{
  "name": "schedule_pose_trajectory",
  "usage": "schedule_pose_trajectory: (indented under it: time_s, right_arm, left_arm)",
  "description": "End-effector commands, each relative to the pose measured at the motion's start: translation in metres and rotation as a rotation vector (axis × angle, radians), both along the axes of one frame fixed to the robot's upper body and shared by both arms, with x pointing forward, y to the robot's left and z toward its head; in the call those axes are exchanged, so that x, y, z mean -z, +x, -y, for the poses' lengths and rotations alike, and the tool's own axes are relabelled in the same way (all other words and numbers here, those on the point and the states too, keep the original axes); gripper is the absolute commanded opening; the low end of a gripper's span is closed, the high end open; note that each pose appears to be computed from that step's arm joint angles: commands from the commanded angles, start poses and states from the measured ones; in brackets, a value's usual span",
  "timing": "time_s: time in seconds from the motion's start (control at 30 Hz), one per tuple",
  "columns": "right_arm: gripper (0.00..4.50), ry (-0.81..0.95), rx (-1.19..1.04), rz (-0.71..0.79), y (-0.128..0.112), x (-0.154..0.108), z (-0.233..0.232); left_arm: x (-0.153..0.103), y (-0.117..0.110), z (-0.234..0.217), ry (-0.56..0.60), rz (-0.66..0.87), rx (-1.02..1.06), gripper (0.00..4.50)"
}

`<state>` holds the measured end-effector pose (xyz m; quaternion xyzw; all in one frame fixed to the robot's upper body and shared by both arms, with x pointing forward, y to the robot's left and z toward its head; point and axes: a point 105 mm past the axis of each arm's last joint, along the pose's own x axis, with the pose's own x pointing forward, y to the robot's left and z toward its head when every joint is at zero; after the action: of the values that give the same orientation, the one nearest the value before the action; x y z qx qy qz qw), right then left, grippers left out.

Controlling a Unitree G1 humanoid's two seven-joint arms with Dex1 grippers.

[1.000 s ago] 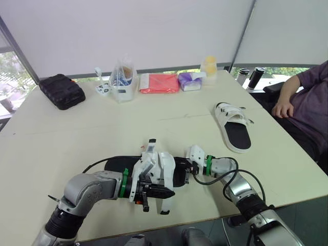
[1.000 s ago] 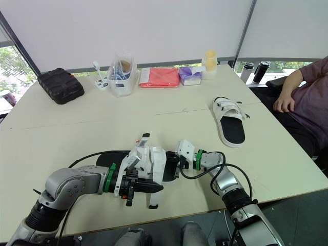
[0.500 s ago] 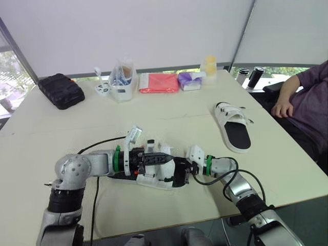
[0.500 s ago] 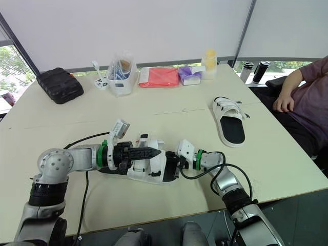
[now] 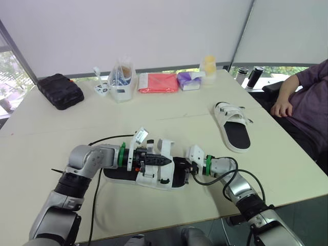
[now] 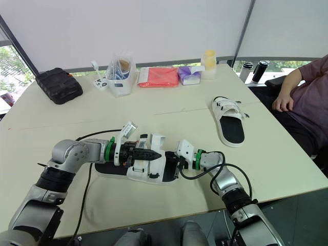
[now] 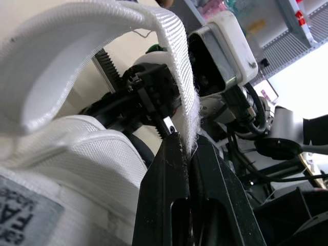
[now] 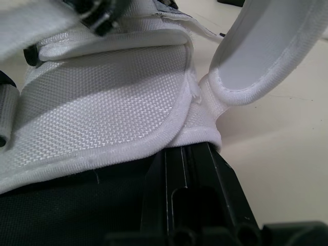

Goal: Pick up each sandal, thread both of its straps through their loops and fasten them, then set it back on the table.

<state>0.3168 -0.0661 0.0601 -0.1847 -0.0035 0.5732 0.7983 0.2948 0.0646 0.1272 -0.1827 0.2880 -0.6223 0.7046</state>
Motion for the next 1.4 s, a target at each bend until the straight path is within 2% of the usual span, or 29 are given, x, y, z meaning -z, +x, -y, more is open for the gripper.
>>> schedule_pose_trajectory:
  time_s: [0.03,0.13,0.3,0.5,0.8,1.0,1.27,1.4]
  right_arm:
    - [0.00,-0.179,0.103,-0.216,-0.013,0.065,0.027]
    - [0.00,-0.178,0.105,-0.215,-0.012,0.064,0.027]
    - [0.00,-0.178,0.110,-0.213,-0.011,0.064,0.027]
    - [0.00,-0.176,0.115,-0.212,-0.011,0.064,0.027]
    - [0.00,-0.173,0.119,-0.215,-0.012,0.065,0.027]
    - [0.00,-0.169,0.125,-0.214,-0.012,0.064,0.027]
    - [0.00,-0.168,0.131,-0.212,-0.012,0.064,0.028]
    - [0.00,-0.169,0.132,-0.212,-0.012,0.065,0.028]
  left_arm:
    - [-0.022,0.013,0.000,-0.071,0.022,-0.029,0.10]
    - [-0.027,0.016,-0.001,-0.090,0.012,-0.030,0.10]
    - [-0.021,0.015,-0.004,-0.063,0.012,-0.012,0.10]
    - [-0.023,0.008,-0.002,-0.086,-0.042,0.027,0.10]
    - [-0.011,-0.002,-0.001,-0.049,-0.063,0.074,0.10]
    - [0.012,0.001,-0.001,0.059,0.011,0.075,0.10]
    - [0.025,-0.008,-0.002,0.144,0.106,0.161,0.10]
    - [0.021,-0.011,-0.001,0.141,0.176,0.199,0.10]
